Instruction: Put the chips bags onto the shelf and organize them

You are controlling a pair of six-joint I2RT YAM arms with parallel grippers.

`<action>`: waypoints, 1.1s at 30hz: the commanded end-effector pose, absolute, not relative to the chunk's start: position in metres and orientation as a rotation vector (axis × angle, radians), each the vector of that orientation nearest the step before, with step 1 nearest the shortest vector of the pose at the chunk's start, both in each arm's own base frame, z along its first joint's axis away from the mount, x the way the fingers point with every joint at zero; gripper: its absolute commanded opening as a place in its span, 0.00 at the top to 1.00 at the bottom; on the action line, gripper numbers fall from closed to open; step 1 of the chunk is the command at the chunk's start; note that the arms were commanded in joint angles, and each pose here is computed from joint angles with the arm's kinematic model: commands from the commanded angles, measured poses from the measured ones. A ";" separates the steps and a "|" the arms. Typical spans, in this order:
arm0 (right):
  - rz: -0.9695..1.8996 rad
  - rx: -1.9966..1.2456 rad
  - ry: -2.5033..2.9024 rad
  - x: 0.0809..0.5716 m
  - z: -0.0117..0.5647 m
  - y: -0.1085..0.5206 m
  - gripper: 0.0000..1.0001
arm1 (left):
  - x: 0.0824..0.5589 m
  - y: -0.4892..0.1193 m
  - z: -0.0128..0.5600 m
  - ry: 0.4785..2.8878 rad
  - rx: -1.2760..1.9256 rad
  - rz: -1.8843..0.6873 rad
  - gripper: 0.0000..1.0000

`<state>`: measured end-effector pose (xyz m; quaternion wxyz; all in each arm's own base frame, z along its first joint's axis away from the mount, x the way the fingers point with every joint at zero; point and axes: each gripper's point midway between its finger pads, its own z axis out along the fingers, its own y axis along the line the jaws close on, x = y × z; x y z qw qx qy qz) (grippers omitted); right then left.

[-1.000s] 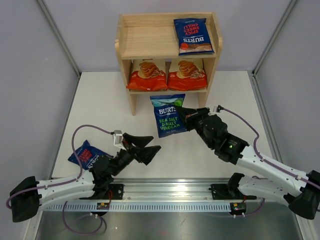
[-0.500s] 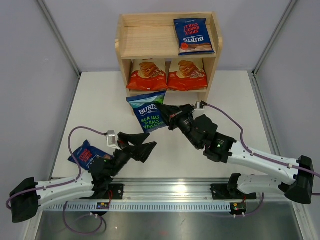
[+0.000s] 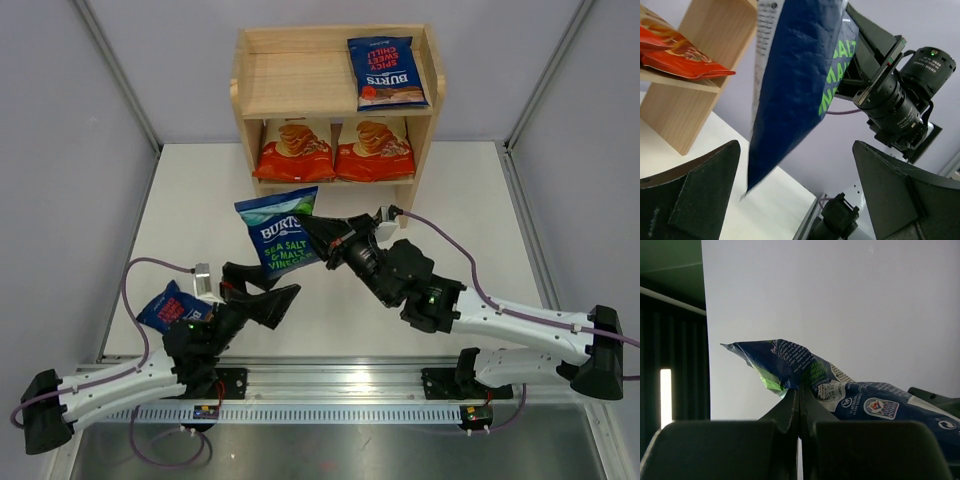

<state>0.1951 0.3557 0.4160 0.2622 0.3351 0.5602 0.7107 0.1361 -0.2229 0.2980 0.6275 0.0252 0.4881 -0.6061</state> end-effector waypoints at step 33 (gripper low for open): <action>1.941 0.780 1.340 0.158 0.440 0.317 0.49 | 0.112 -0.234 0.350 1.058 0.195 -1.470 0.93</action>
